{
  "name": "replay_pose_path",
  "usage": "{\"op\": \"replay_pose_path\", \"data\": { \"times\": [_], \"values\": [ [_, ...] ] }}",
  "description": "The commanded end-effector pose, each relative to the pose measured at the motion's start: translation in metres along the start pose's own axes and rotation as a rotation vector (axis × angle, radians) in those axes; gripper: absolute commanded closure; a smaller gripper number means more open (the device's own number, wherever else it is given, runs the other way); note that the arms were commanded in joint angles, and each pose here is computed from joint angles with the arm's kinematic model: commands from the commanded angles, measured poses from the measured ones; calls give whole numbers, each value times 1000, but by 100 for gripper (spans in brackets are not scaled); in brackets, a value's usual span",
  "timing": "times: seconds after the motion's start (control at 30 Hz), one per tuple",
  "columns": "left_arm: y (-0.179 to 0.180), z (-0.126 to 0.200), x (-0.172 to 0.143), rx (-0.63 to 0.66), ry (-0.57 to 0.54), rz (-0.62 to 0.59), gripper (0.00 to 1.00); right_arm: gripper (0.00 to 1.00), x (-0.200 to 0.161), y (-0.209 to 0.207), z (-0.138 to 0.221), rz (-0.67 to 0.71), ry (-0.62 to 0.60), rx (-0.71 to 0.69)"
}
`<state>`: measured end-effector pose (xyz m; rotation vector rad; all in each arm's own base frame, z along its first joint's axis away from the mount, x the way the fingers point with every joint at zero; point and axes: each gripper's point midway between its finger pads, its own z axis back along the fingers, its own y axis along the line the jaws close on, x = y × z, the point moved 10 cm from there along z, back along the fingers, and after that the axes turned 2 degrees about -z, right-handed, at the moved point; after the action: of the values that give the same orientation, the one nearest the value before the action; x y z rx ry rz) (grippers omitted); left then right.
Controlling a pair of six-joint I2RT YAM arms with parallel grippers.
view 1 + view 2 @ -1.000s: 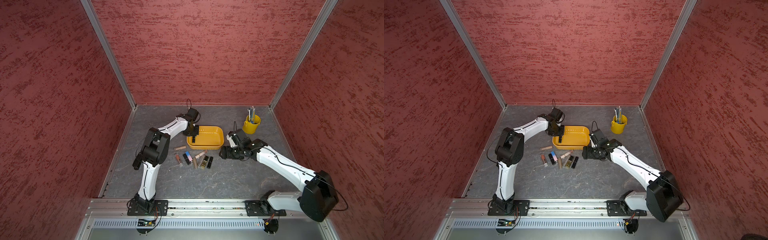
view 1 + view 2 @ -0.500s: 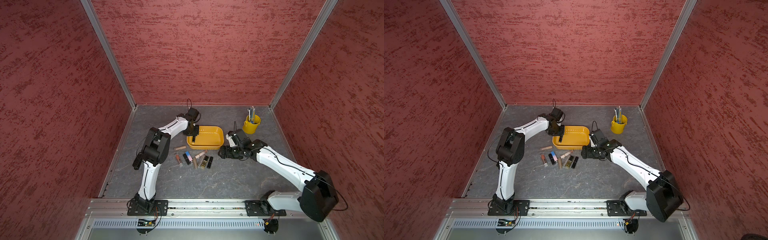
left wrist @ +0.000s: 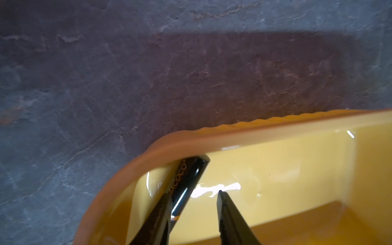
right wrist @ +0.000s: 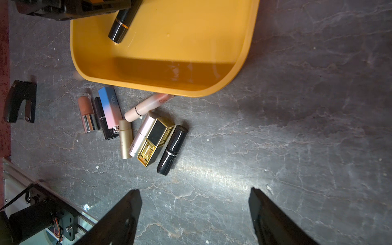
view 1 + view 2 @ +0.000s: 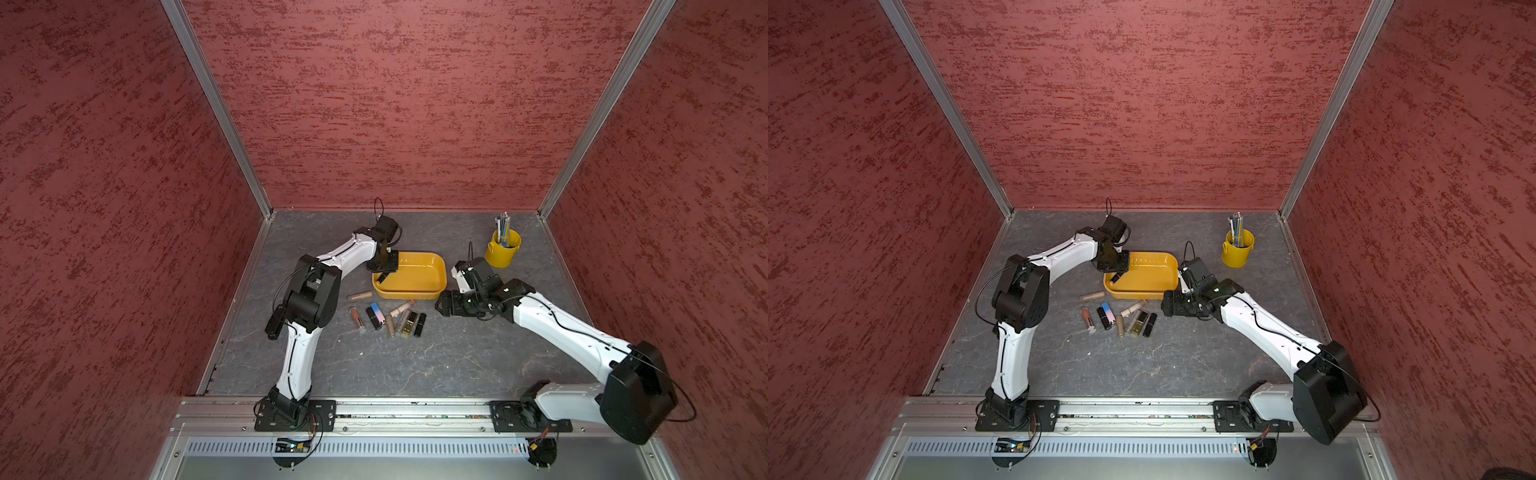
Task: Put the lipstick into the storage box
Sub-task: Place the lipstick in the storage box.
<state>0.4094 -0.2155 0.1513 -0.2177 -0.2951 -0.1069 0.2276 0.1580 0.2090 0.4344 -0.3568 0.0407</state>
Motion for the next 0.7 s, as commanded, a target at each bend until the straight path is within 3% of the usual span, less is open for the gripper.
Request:
{"op": "replay_pose_path", "data": {
  "times": [0.0, 0.23, 0.47, 0.67],
  "values": [
    [-16, 40, 7, -117, -92, -16, 57, 16, 1, 3, 4, -8, -22, 38],
    [-32, 87, -22, -275, -190, -61, 52, 16, -1, 3, 2, -30, -12, 56],
    [-14, 133, -77, -409, -279, -3, 47, 15, -4, 11, -2, -19, -2, 65],
    [2, 142, -129, -641, -332, 63, 44, 15, -7, 22, -10, -1, 15, 71]
  ]
}}
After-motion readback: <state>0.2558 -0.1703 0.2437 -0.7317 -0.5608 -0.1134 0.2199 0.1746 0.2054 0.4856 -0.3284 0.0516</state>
